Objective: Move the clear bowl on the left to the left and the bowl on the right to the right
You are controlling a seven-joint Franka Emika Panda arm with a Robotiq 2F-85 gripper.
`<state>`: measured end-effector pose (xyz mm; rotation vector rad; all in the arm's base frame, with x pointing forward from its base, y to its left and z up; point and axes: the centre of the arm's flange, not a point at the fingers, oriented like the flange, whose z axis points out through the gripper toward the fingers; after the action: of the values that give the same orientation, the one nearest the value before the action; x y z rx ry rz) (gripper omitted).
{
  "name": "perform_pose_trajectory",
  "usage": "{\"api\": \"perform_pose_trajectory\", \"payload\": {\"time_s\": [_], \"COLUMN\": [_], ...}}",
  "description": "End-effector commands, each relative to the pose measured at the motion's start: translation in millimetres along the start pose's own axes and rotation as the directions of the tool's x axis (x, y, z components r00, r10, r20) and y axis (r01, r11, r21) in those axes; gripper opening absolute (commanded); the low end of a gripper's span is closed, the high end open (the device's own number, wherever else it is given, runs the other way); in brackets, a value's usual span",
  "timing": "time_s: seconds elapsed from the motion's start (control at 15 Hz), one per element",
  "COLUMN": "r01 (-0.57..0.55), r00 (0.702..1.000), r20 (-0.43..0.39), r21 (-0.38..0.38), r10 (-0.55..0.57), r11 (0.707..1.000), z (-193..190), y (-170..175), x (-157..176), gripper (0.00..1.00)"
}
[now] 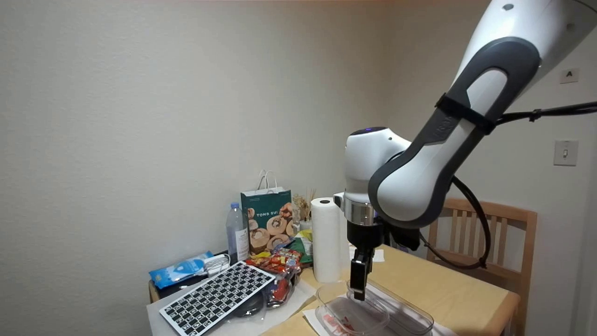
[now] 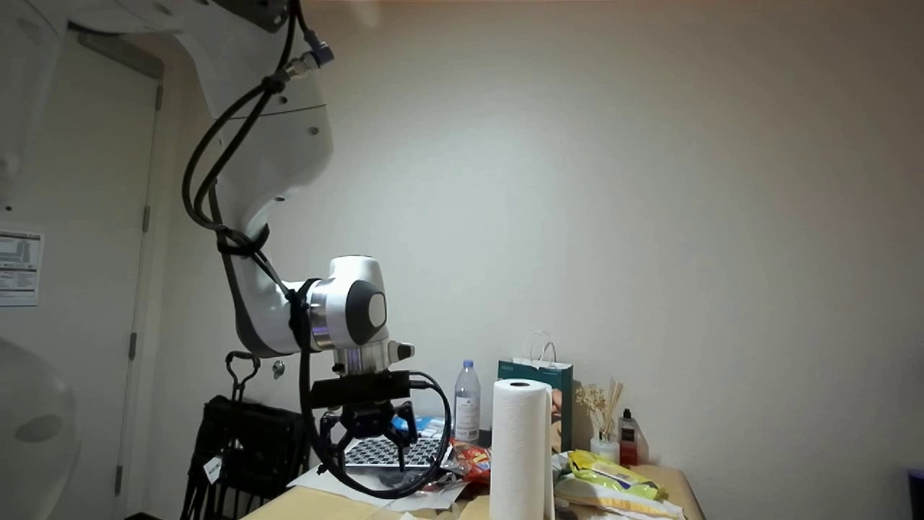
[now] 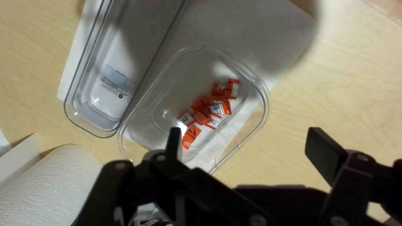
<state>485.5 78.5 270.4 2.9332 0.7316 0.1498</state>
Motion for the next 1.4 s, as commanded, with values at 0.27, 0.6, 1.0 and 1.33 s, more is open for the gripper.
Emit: {"api": "perform_pose_trajectory", "payload": {"time_s": [0.27,0.6,1.0,1.33], "r01": [-0.184,-0.207,-0.284,-0.304], "r00": [0.973,0.951,0.937,0.946], "r20": [0.155,0.236,0.219,0.108], "r21": [0.061,-0.003,0.017,-0.031], "r10": [0.173,0.202,0.273,0.306], "r11": [0.981,0.978,0.959,0.952], "z": [3.0,6.3,20.4,67.1], "y": [-22.9,-34.1,-30.8,-22.2], "x": [34.1,36.5,40.0,56.7], "gripper": [1.0,1.0,1.0,1.0]}}
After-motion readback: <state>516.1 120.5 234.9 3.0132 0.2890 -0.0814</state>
